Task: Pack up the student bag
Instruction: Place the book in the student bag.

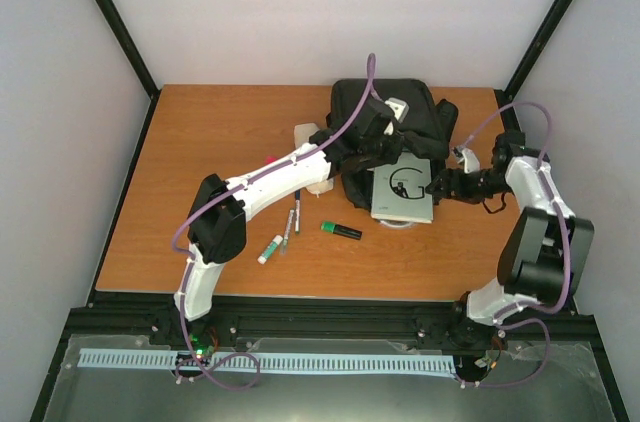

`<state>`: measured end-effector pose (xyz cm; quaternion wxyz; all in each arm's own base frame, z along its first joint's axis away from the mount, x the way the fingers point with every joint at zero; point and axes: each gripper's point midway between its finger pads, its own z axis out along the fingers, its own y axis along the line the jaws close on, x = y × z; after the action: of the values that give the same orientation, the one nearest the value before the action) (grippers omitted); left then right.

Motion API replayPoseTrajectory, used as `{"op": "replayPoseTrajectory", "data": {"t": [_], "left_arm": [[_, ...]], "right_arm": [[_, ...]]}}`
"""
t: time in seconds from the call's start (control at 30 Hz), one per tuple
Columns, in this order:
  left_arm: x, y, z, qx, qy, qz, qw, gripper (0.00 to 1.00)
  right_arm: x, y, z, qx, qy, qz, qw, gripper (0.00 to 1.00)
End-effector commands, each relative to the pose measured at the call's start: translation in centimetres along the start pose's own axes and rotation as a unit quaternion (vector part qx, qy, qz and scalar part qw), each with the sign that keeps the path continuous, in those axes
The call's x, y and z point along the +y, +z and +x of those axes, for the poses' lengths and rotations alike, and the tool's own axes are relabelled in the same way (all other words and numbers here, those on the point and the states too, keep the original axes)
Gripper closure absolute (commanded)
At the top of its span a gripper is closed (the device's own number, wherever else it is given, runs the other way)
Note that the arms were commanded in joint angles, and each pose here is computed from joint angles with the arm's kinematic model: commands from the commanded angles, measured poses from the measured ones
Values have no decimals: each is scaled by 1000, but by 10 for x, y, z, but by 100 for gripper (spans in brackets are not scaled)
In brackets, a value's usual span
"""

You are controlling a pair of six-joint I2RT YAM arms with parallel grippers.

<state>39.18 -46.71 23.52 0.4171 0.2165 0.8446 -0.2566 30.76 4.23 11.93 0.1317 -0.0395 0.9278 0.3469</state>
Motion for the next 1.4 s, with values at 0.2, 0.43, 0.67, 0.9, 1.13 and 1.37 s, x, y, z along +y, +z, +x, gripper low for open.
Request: {"op": "replayPoseTrajectory", "data": {"t": [0.2, 0.43, 0.67, 0.9, 1.13, 1.37], "left_arm": [[-13, -35, -39, -42, -20, 50, 998, 99], [-13, -39, -41, -38, -21, 59, 997, 99], [-18, -45, -46, -35, -12, 70, 997, 99], [-27, -55, -59, -40, 4, 83, 996, 99], [-40, -64, -68, -39, 24, 113, 993, 99], [-47, -60, -58, -17, 37, 133, 990, 99]], "right_arm": [[25, -29, 28, -55, -369, 117, 920, 40], [23, -19, 53, -25, -564, 211, 798, 38], [19, 9, 42, 24, -636, 270, 722, 35], [22, 43, 33, 58, -665, 285, 688, 35], [23, 57, 14, 61, -678, 305, 666, 42], [27, 55, -12, 42, -687, 334, 644, 49]]}}
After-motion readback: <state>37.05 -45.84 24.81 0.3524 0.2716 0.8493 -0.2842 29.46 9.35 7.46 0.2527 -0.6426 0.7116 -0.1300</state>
